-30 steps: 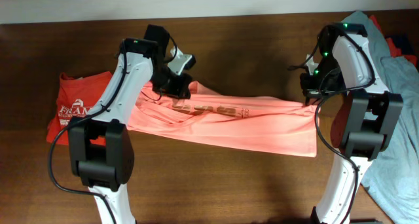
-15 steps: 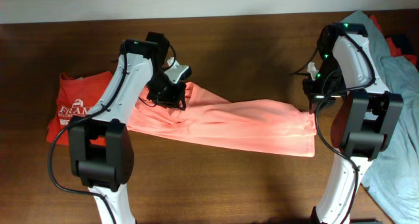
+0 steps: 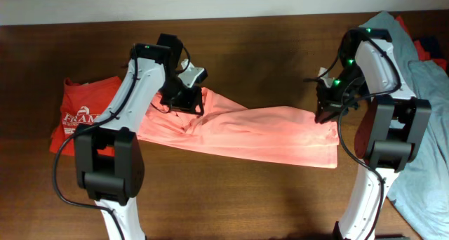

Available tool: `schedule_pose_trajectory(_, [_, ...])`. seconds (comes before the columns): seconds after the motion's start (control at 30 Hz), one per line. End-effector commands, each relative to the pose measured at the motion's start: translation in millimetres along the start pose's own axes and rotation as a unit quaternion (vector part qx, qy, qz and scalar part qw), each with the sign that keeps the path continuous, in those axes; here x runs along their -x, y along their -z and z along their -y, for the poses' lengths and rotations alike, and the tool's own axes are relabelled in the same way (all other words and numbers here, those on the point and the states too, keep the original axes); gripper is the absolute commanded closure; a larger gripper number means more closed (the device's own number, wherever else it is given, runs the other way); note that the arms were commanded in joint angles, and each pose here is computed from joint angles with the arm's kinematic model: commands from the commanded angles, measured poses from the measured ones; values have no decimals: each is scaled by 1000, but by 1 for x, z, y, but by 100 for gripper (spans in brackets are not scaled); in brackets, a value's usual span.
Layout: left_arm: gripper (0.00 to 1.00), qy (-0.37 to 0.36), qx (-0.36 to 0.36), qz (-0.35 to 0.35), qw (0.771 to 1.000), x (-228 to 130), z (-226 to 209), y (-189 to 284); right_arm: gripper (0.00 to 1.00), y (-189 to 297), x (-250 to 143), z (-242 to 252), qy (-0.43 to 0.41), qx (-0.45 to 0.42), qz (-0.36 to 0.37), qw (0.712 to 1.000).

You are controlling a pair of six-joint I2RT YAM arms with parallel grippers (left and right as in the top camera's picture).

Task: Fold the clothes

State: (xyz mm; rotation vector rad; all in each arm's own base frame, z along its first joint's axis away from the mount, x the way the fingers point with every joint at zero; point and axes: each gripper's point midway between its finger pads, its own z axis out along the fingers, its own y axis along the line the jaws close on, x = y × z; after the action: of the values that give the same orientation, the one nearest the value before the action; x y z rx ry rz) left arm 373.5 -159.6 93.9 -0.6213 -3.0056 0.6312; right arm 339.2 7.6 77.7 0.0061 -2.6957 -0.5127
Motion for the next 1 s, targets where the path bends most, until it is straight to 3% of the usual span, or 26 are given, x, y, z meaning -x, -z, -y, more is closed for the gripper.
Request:
schedule_pose_trajectory(0.0, [66, -18, -4, 6, 1000, 4, 12, -5, 77, 7, 2, -22, 48, 43, 32, 997])
schedule_pose_trajectory(0.33, [65, -27, 3, -22, 999, -8, 19, -21, 55, 5, 27, 9, 0, -36, 71, 997])
schedule_pose_trajectory(0.73, [64, -15, -1, -51, 999, -29, 11, -44, 54, -32, 32, 19, -3, -25, 64, 998])
schedule_pose_trajectory(0.8, [64, -15, -1, -49, 999, -29, 11, -45, 59, -36, 31, 19, -4, -23, 61, 998])
schedule_pose_trajectory(0.97, [64, -17, 0, -45, 999, -26, 11, -45, 84, -37, 36, 6, 18, 14, 73, 997])
